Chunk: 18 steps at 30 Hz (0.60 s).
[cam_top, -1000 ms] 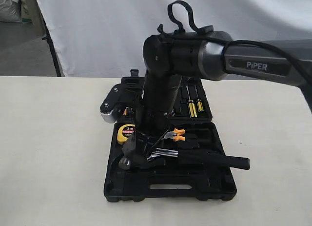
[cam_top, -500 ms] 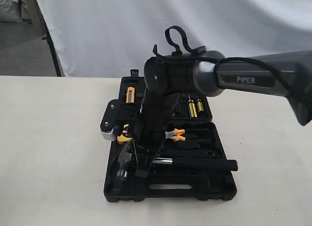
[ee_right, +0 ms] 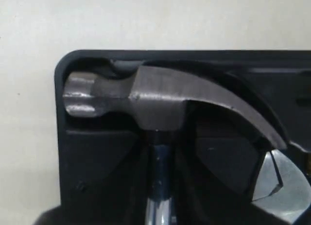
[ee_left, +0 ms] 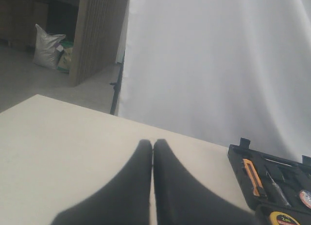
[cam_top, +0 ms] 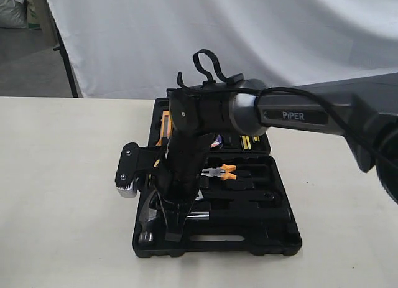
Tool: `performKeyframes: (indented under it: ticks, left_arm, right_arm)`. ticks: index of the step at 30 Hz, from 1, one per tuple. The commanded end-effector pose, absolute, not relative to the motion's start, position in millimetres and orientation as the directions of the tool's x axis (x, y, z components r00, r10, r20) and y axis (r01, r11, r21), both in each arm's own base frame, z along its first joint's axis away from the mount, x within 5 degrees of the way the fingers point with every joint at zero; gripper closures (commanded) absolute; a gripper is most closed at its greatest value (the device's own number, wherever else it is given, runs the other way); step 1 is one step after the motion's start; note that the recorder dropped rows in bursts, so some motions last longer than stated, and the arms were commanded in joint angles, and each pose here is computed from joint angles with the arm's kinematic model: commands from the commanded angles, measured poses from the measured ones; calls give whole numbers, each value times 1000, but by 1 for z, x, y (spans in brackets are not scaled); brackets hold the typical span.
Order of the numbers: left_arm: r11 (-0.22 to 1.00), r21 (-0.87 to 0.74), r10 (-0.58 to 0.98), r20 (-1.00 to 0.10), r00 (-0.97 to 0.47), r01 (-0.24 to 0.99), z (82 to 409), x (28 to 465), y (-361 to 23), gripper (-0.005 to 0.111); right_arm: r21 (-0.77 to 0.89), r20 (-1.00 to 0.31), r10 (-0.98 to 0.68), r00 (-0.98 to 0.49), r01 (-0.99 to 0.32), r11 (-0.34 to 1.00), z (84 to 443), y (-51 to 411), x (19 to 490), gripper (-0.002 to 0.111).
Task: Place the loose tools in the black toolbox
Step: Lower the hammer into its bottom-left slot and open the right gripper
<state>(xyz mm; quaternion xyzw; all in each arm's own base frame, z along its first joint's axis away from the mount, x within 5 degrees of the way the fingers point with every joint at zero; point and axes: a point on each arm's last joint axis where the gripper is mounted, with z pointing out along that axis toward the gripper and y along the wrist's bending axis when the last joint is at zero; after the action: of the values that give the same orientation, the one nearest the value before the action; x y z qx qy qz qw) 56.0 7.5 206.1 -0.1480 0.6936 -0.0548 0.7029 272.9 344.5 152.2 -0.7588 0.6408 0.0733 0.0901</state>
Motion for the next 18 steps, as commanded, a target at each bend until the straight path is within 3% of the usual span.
performKeyframes:
  ticks: [1, 18]
  left_arm:
    - [947, -284, -280, -959, 51, -149, 208, 55, 9, 106]
    - [947, -284, -280, -959, 51, -149, 208, 55, 9, 106]
  right_arm:
    - [-66, -202, -957, 209, -978, -199, 152, 345, 272, 109]
    - [-60, -183, -964, 194, -981, -186, 152, 344, 272, 108]
